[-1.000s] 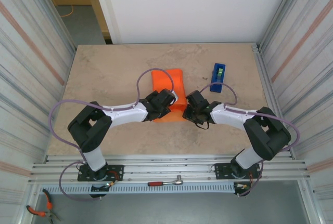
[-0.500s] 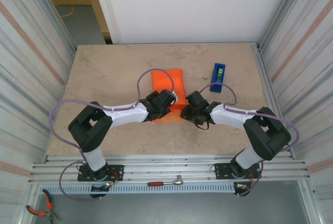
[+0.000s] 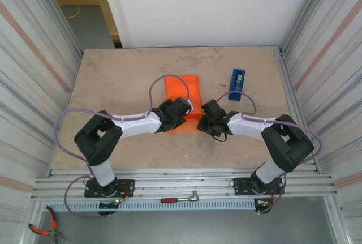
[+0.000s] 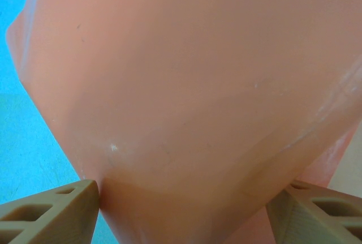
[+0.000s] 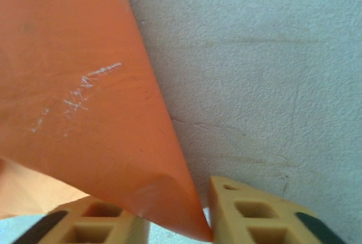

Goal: Wrap the gift box in paper

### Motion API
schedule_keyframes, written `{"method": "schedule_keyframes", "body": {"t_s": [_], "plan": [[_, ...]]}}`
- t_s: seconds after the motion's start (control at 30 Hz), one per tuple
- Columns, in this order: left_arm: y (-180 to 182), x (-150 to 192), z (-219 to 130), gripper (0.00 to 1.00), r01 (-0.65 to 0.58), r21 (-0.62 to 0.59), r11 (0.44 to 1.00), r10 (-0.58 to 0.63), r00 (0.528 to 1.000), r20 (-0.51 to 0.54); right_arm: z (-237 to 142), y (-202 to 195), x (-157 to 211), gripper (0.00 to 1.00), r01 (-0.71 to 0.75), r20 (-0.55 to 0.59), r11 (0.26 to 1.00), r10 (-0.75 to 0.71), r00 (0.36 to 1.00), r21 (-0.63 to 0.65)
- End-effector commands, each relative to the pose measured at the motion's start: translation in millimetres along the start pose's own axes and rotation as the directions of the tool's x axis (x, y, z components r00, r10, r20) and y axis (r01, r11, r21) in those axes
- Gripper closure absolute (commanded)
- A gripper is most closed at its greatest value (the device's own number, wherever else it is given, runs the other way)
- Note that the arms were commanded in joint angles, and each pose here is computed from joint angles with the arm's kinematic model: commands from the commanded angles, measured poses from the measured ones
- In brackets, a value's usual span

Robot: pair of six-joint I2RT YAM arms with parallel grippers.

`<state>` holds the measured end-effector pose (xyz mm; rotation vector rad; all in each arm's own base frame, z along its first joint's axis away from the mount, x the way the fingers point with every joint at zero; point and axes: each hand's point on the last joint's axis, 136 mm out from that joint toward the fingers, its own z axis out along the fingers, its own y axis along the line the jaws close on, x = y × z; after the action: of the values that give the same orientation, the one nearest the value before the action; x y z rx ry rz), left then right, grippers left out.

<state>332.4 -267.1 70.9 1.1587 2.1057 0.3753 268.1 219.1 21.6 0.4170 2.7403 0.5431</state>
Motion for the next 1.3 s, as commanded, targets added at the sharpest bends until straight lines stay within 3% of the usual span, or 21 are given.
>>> {"method": "schedule_keyframes", "body": {"t_s": [0.0,0.1,0.3,0.4,0.53,1.0,1.27], "plan": [[-25,14,7,0.23,-0.05,0.079,0.996,0.054,0.998,-0.043,3,0,-2,0.83,0.011,-0.006,1.0,-0.011,1.0,0.009],[-27,14,8,0.23,-0.054,0.08,0.995,0.058,0.997,-0.044,3,2,-3,1.0,0.013,-0.007,1.0,-0.013,1.0,0.005],[-27,14,7,0.24,-0.055,0.08,0.995,0.059,0.997,-0.044,-2,7,-5,1.0,0.024,-0.004,1.0,-0.024,1.0,-0.014],[-27,14,8,0.23,-0.056,0.08,0.995,0.059,0.997,-0.043,-7,5,-5,0.75,0.024,0.002,1.0,-0.024,1.0,-0.01],[-28,14,8,0.24,-0.056,0.081,0.995,0.059,0.997,-0.043,-12,0,-4,0.62,0.019,0.009,1.0,-0.018,1.0,-0.008],[-28,14,7,0.24,-0.059,0.081,0.995,0.063,0.997,-0.044,-2,-8,3,0.61,0.008,-0.008,1.0,-0.008,1.0,0.006],[-29,15,7,0.24,-0.062,0.08,0.995,0.066,0.997,-0.048,-15,-8,-14,0.59,-0.004,0.035,1.0,0.005,0.999,-0.012]]}}
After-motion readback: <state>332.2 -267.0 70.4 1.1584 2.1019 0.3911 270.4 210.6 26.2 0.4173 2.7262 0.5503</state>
